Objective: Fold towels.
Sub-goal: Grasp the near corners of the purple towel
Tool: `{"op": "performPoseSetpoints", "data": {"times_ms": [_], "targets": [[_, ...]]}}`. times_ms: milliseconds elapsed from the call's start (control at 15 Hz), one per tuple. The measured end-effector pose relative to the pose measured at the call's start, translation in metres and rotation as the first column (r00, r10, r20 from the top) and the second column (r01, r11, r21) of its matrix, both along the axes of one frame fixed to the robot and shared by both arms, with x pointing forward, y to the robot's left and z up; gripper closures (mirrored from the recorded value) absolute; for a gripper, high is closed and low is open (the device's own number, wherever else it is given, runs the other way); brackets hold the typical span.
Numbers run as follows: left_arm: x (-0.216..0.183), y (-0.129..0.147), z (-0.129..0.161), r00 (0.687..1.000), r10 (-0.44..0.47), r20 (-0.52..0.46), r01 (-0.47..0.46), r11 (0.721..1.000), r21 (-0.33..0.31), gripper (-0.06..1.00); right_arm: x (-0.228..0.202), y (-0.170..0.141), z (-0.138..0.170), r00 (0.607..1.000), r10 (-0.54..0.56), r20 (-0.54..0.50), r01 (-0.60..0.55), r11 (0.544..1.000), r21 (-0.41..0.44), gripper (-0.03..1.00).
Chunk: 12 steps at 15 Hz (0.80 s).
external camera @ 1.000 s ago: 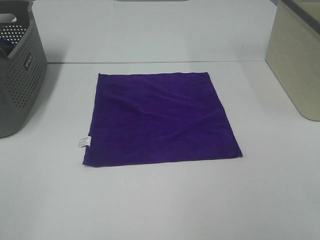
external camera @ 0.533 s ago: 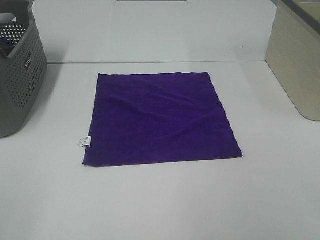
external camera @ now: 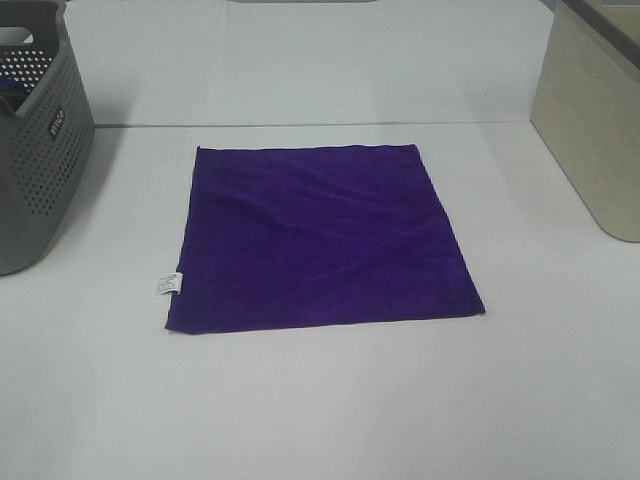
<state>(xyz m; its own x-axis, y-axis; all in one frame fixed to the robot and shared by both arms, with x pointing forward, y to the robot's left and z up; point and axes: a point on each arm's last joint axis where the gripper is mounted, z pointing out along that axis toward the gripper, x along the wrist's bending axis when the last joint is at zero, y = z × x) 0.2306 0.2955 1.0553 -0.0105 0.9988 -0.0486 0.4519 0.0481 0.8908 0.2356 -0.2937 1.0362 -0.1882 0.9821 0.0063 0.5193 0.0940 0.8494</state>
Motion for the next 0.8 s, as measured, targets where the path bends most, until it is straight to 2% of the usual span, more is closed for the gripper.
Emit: {"op": "performPoseSetpoints", "data": {"times_ms": [800], "targets": [[0.0000,0.0000,0.0000,1.000,0.000,0.000,0.000,1.000,0.001,-0.05,0.0000,0.0000,0.0000,1.000,0.000,0.000,0.000,1.000,0.000,0.01]]}}
